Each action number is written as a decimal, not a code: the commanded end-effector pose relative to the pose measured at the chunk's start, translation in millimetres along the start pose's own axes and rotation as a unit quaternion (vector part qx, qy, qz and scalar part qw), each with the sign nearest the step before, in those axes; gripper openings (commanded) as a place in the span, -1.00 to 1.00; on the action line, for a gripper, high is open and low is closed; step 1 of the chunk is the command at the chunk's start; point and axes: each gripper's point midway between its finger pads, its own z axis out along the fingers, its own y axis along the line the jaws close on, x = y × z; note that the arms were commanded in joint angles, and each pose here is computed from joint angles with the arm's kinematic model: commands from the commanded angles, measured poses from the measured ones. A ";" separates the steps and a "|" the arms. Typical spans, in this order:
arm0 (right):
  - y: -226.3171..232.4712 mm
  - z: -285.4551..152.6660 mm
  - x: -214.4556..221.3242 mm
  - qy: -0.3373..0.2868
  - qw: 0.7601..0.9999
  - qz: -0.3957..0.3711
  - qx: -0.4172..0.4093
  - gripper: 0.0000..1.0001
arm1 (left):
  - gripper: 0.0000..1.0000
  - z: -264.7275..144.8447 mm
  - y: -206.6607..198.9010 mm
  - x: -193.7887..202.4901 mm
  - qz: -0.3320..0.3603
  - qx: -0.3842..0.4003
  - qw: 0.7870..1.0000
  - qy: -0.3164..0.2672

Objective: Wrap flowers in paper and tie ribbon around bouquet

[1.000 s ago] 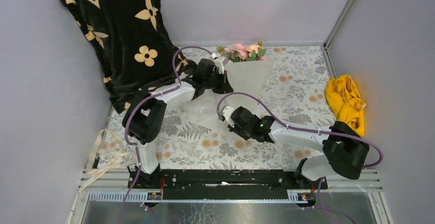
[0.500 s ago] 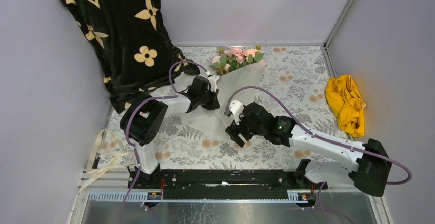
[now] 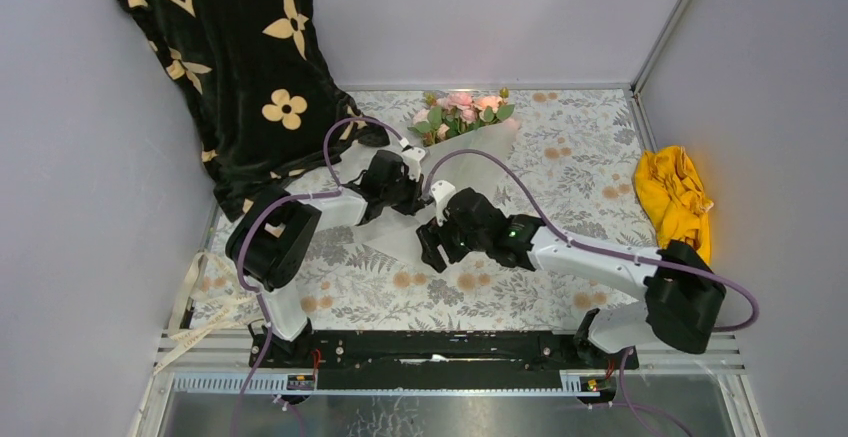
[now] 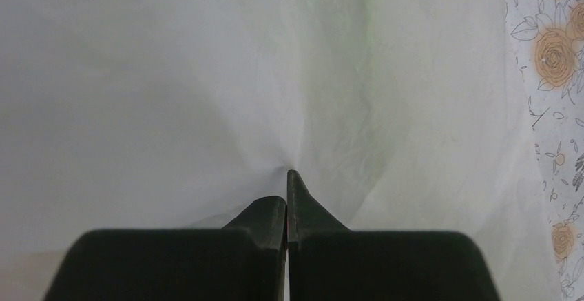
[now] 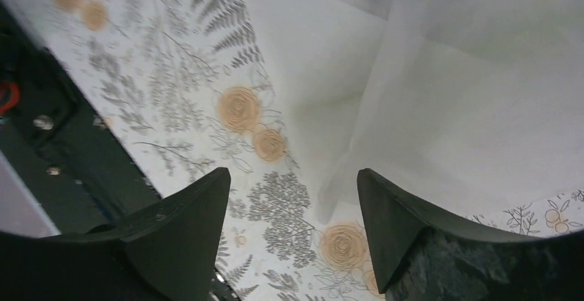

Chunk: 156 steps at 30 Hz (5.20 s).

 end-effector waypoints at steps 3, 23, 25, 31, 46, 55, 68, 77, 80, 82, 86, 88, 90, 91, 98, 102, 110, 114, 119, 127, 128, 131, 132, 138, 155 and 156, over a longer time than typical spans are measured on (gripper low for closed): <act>-1.0 -34.6 -45.5 -0.083 0.994 0.067 -0.001 0.48 | -1.00 -3.1 3.3 -16.0 0.026 -0.006 0.999 -0.039; -5.8 35.7 10.7 0.017 0.987 0.146 -0.057 -1.00 | -1.00 -4.8 1.4 -2.4 0.019 0.002 0.999 -0.026; 3.3 42.7 11.2 0.020 0.988 0.136 -0.066 -1.00 | -1.00 -4.3 2.7 -2.0 0.018 -0.002 1.000 -0.025; 20.9 71.2 28.3 0.070 0.987 0.115 -0.083 -1.00 | -1.00 -3.9 4.1 -3.1 0.019 -0.005 0.999 -0.026; 59.0 25.9 66.9 0.125 0.984 0.033 -0.126 -1.00 | -1.00 -6.8 18.0 -6.7 0.027 -0.019 0.999 -0.040; 63.3 8.6 45.5 0.110 0.985 0.008 -0.132 -1.00 | -1.00 -10.7 15.8 -0.3 0.022 -0.015 0.999 -0.038; -57.0 2.2 35.9 0.034 0.983 0.161 0.082 0.22 | -1.00 -21.2 5.1 -4.3 0.023 -0.003 0.998 -0.057; -94.4 25.4 36.2 -0.016 0.945 0.321 0.052 0.51 | -1.00 -30.3 -2.1 -1.9 0.032 -0.010 0.997 -0.071; -98.7 37.9 33.7 -0.016 0.942 0.332 0.043 0.43 | -1.00 -30.6 2.8 4.1 0.036 -0.021 0.997 -0.066; -102.7 42.3 37.3 -0.009 0.940 0.337 0.047 0.11 | -1.00 -30.9 3.7 4.0 0.036 -0.023 0.997 -0.066; -118.4 36.0 43.2 -0.013 0.940 0.332 0.072 -0.53 | -1.00 -28.4 -6.4 1.9 0.019 0.001 0.998 -0.066; -134.0 26.7 41.4 -0.015 0.942 0.320 0.096 -0.74 | -1.00 -25.0 -21.5 -4.5 0.012 0.027 0.997 -0.068; -148.4 18.2 38.8 -0.017 0.946 0.302 0.115 -0.93 | -1.00 -19.3 -38.2 -11.3 0.005 0.048 0.996 -0.073; -156.5 14.1 37.1 -0.019 0.948 0.291 0.124 -1.00 | -1.00 -15.6 -46.8 -14.8 0.001 0.060 0.995 -0.076; -215.4 -9.0 38.4 0.005 0.956 0.239 0.168 -1.00 | -1.00 18.1 -78.0 -37.7 -0.012 0.085 0.993 -0.085; -229.2 -14.8 37.3 0.031 0.958 0.217 0.182 -0.56 | -1.00 36.1 -63.3 -24.7 -0.020 0.047 0.997 -0.059; -191.6 -55.7 20.2 -0.008 0.963 0.219 0.154 0.00 | -1.00 34.9 -36.0 6.3 -0.046 -0.004 0.999 -0.023; -145.4 -58.8 23.7 -0.060 0.962 0.256 0.079 -0.42 | -1.00 33.2 -29.5 14.9 -0.054 -0.015 0.998 -0.017; -79.2 -40.5 23.1 -0.061 0.964 0.255 -0.046 -0.88 | -1.00 32.5 -25.4 13.6 -0.057 -0.024 0.998 -0.021; -52.1 -4.7 75.0 0.026 0.955 0.284 -0.087 -1.00 | -1.00 32.1 -22.8 3.4 -0.053 -0.026 0.998 -0.031; -51.6 -2.3 80.7 0.033 0.954 0.286 -0.085 -1.00 | -1.00 32.1 -22.0 2.7 -0.052 -0.027 0.998 -0.031; -57.0 4.9 97.0 0.051 0.952 0.294 -0.065 -1.00 | -1.00 31.1 -22.3 -1.1 -0.050 -0.027 0.998 -0.033; -59.4 7.3 99.7 0.053 0.951 0.298 -0.059 -1.00 | -1.00 29.5 -24.0 -4.3 -0.050 -0.025 0.998 -0.035; -74.0 15.9 100.1 0.059 0.950 0.307 -0.018 -1.00 | 0.18 3.0 -36.3 -40.9 -0.050 -0.021 0.999 -0.005; -89.4 10.3 87.1 0.049 0.953 0.296 0.027 -1.00 | 0.59 -133.0 70.9 34.9 -0.401 -0.170 0.889 0.141; -89.3 9.9 85.9 0.047 0.953 0.297 0.027 -1.00 | 0.65 -130.3 65.5 39.0 -0.415 -0.157 0.885 0.140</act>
